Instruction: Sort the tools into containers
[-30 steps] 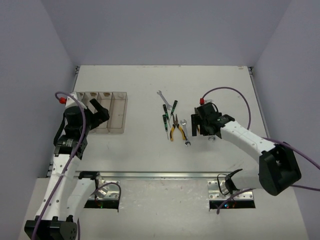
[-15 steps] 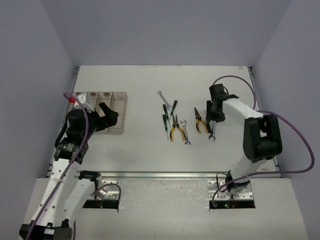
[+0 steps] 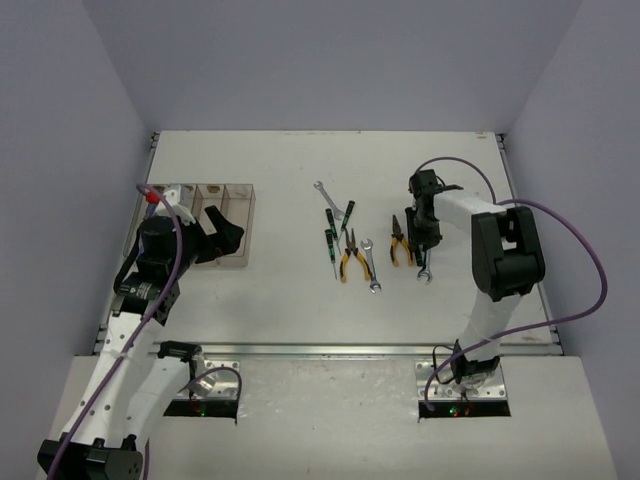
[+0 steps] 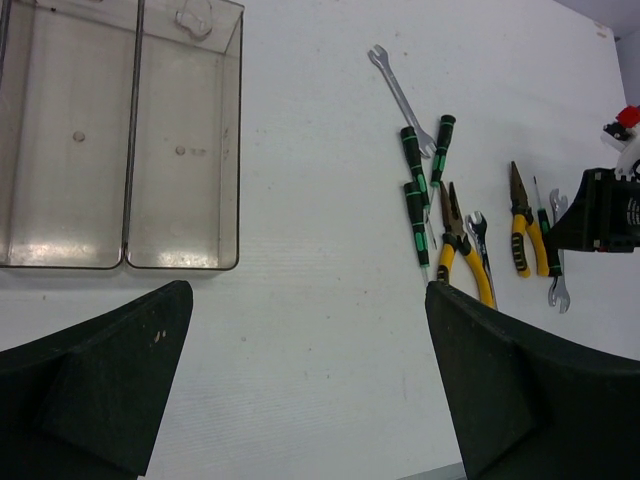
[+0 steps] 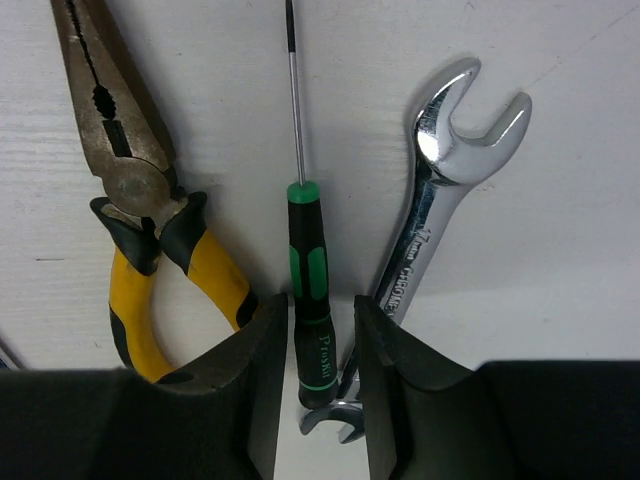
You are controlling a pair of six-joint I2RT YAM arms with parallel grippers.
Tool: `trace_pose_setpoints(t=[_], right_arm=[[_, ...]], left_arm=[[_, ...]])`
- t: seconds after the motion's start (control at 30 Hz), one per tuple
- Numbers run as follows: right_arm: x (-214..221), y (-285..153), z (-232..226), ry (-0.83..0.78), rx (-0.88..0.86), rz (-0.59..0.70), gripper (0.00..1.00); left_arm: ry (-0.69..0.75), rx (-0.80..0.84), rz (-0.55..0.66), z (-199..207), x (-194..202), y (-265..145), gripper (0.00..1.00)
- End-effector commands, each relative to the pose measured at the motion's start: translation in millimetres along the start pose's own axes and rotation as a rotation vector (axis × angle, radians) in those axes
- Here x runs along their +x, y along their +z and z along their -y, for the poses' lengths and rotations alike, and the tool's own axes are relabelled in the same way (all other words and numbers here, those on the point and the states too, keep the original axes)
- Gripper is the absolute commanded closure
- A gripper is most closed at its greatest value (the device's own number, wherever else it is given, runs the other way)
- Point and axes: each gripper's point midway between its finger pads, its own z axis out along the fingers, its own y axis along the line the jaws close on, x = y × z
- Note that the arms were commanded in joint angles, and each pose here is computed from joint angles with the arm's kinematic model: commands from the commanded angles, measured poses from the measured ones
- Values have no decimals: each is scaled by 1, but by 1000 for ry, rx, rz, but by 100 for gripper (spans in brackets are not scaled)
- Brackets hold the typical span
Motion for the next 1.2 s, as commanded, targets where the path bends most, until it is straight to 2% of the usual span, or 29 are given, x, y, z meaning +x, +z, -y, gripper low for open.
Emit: trace_pose_setpoints(t=[0.0,0.13,0.33,0.43,0.57,0.63,0.67,0.7,0.77,0.87,0.93,1.0,1.17], right_arm=[[-2,4,-6,-2,-40,3,67],[18,12,-11,22,-65,-43,75],[20,6,-14,57,-73,-24,100],[7,-23,-9,84,-61,38,100],[6,-71,-11,111,-97,166,100],[13,-107,-47,65,-270,255,100],[19,-124,-77,7,-422,282,100],[26,-139,-102,-42,-547,299,100],[44,-179,-154,-133,-848,332,100],[74,-232,-199,-272,-1161,385,100],[81,-262,-208,-336,-1258,466,100],[88,-281,-208,-363,-1314,504,100],[94,-303,-201,-386,-1346,571,100]], left_arm=[[29,58,35,13,-9,0,0],[30,62,35,13,-9,0,0],[36,83,30,17,-8,0,0],[48,174,-1,33,-4,-1,0],[4,406,-100,72,10,-11,0],[-82,622,-120,105,14,-21,0],[-75,718,-86,118,13,-23,0],[-172,767,-105,128,14,-26,0],[-159,894,-50,160,11,-30,0],[-111,972,-107,211,27,-31,0],[-68,1057,-150,247,42,-40,0],[-55,1074,-128,261,41,-42,0],[-70,1058,-129,271,52,-41,1]])
